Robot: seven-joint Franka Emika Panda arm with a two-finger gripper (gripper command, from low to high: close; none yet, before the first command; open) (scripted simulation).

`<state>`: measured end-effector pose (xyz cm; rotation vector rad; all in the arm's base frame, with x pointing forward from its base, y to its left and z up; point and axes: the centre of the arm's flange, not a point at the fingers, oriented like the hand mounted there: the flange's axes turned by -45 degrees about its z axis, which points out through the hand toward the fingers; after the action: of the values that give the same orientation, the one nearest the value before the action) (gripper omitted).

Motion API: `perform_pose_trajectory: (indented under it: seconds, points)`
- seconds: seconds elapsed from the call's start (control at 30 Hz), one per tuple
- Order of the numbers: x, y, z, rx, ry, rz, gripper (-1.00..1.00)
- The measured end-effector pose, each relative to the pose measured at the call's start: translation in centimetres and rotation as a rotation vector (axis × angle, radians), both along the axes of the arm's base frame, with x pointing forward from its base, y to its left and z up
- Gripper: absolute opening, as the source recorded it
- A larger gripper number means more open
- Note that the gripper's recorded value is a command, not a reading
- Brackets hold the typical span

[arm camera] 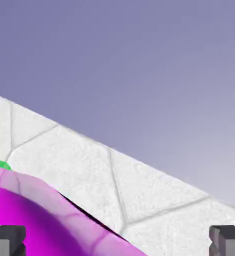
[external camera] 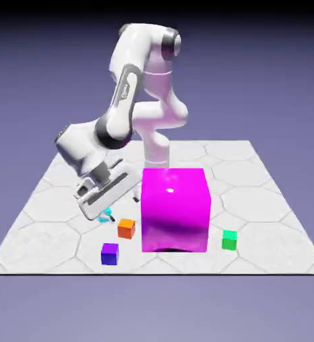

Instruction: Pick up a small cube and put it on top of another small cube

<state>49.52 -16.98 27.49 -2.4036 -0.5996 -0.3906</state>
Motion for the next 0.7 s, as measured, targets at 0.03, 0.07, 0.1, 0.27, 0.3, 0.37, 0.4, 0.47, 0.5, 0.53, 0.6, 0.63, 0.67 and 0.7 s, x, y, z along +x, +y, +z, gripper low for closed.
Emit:
perform_pose_trajectory:
  seconds: [0.03, 0.07, 0.1, 0.27, 0.3, 0.37, 0.4, 0.47, 0.5, 0.53, 0.6, 0.63, 0.67, 0.7]
  points:
    - [0.2, -0.4, -0.4, 0.021, -0.018, 0.016, 0.0]
    - [0.4, -0.6, -0.9, 0.033, -0.037, 0.036, 0.0]
    - [0.3, -0.5, -1.4, 0.026, -0.054, 0.067, 0.0]
    - [0.2, -0.1, -3.7, -0.015, -0.139, 0.223, 0.0]
    - [0.1, 0.0, -4.2, -0.024, -0.156, 0.254, 0.0]
    - [0.0, 0.2, -4.9, -0.043, -0.191, 0.319, 0.0]
    - [0.0, 0.2, -5.3, -0.053, -0.209, 0.352, 0.0]
    - [-0.1, 0.4, -5.9, -0.073, -0.245, 0.418, 0.0]
    - [-0.1, 0.4, -6.2, -0.084, -0.262, 0.452, 0.0]
    - [-0.2, 0.5, -6.4, -0.094, -0.28, 0.486, 0.0]
    - [-0.2, 0.6, -6.9, -0.116, -0.316, 0.556, 0.0]
    - [-0.2, 0.6, -7.0, -0.128, -0.335, 0.591, 0.0]
    - [-0.3, 0.6, -7.3, -0.14, -0.351, 0.624, 0.0]
    - [-0.4, 0.0, -7.8, -0.154, -0.36, 0.645, 0.0]
